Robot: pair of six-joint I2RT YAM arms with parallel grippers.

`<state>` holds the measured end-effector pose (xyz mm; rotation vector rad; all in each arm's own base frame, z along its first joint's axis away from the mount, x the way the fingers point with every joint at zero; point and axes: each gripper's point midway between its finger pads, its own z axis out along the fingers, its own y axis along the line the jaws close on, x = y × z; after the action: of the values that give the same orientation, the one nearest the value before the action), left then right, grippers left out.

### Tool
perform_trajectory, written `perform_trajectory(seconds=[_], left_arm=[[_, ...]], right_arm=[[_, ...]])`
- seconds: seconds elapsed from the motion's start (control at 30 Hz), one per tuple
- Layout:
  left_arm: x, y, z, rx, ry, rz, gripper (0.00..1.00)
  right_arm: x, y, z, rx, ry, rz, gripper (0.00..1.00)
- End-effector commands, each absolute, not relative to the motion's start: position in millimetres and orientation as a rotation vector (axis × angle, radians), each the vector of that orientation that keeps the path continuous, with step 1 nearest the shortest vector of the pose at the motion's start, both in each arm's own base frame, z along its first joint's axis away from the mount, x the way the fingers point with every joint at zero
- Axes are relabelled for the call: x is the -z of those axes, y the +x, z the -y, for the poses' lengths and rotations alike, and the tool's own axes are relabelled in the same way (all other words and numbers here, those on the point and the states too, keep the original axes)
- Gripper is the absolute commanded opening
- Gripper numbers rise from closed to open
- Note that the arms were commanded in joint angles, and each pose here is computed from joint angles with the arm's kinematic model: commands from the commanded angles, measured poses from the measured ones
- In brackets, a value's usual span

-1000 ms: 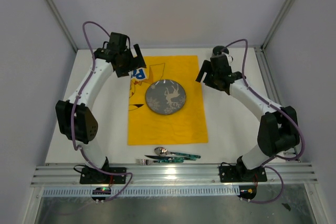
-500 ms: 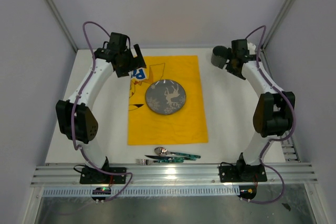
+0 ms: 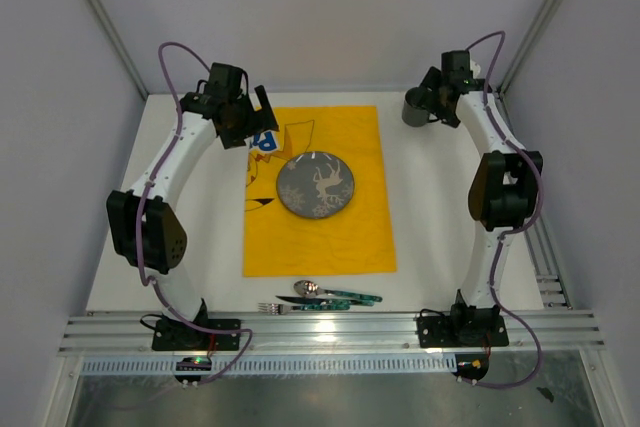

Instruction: Set the dinner table for one person

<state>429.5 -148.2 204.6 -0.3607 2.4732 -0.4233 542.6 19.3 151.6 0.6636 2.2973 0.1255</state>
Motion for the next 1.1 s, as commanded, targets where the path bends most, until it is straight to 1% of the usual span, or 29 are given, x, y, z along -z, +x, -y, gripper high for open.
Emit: perform_trajectory(seconds=[0.0, 0.47, 0.77, 1.07], left_arm=[[-213.8, 430.5, 147.4, 0.426, -0.343, -2.445, 0.99], [-208.5, 425.9, 144.6, 0.408, -0.345, -2.461, 0.99], [-209.0, 416.7, 136.1, 0.363, -0.342, -2.461, 0.99], [-211.5, 412.0, 125.0, 0.295, -0.342, -2.451, 0.99]], right_arm=[[-160.7, 556.2, -25.5, -0.21, 0.691, -2.271, 0.94], [-133.6, 588.1, -31.1, -0.324, 0.792, -2.224, 0.92], [-140.8, 614.5, -36.5, -0.43, 0.893, -2.082, 0.91], [-145.2, 623.2, -27.2, -0.404, 0.972, -2.011, 0.91]])
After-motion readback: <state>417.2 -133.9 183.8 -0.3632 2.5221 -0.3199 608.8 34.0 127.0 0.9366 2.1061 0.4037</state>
